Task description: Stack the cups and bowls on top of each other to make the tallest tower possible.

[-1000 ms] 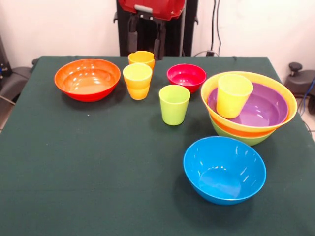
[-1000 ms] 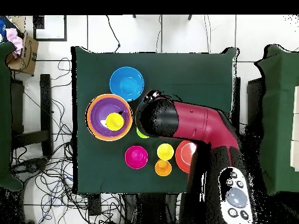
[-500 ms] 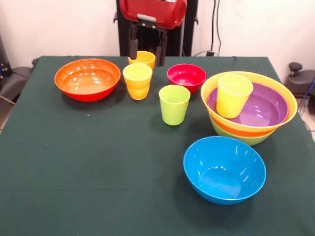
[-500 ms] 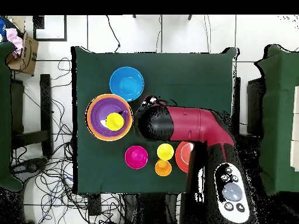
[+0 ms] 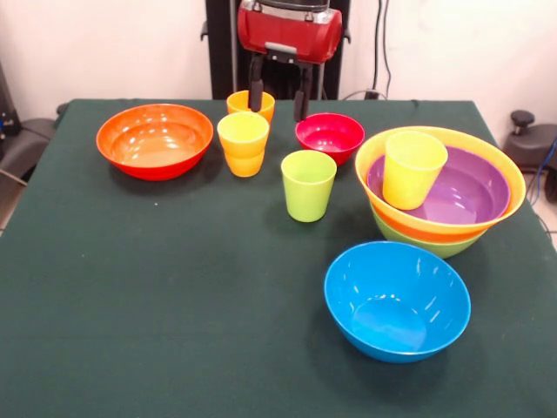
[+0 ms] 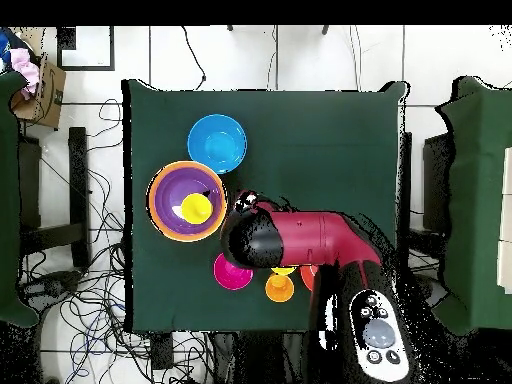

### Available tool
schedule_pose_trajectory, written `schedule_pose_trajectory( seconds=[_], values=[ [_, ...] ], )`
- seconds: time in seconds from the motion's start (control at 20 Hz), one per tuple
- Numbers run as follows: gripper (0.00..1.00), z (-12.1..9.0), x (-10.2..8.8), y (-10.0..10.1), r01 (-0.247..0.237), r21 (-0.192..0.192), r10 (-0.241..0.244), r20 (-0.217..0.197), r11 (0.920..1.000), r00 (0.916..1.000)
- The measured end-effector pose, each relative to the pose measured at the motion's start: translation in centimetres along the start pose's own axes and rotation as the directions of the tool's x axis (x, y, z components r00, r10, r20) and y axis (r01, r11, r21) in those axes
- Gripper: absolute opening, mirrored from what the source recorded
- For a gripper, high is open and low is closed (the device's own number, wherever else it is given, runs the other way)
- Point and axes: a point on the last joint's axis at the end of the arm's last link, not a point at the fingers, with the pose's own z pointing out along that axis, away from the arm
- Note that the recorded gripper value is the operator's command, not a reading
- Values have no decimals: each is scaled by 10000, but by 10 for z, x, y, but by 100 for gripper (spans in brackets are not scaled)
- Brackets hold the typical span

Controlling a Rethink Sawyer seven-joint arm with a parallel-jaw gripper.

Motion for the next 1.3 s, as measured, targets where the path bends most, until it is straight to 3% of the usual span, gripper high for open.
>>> schedule_pose_trajectory(
  seconds=[0.65,1.3],
  values=[
    [100,6,43,6,299,60,-294,-715,9995,9970],
    [100,18,78,48,1180,-205,-1189,-540,9928,9914]
  ],
)
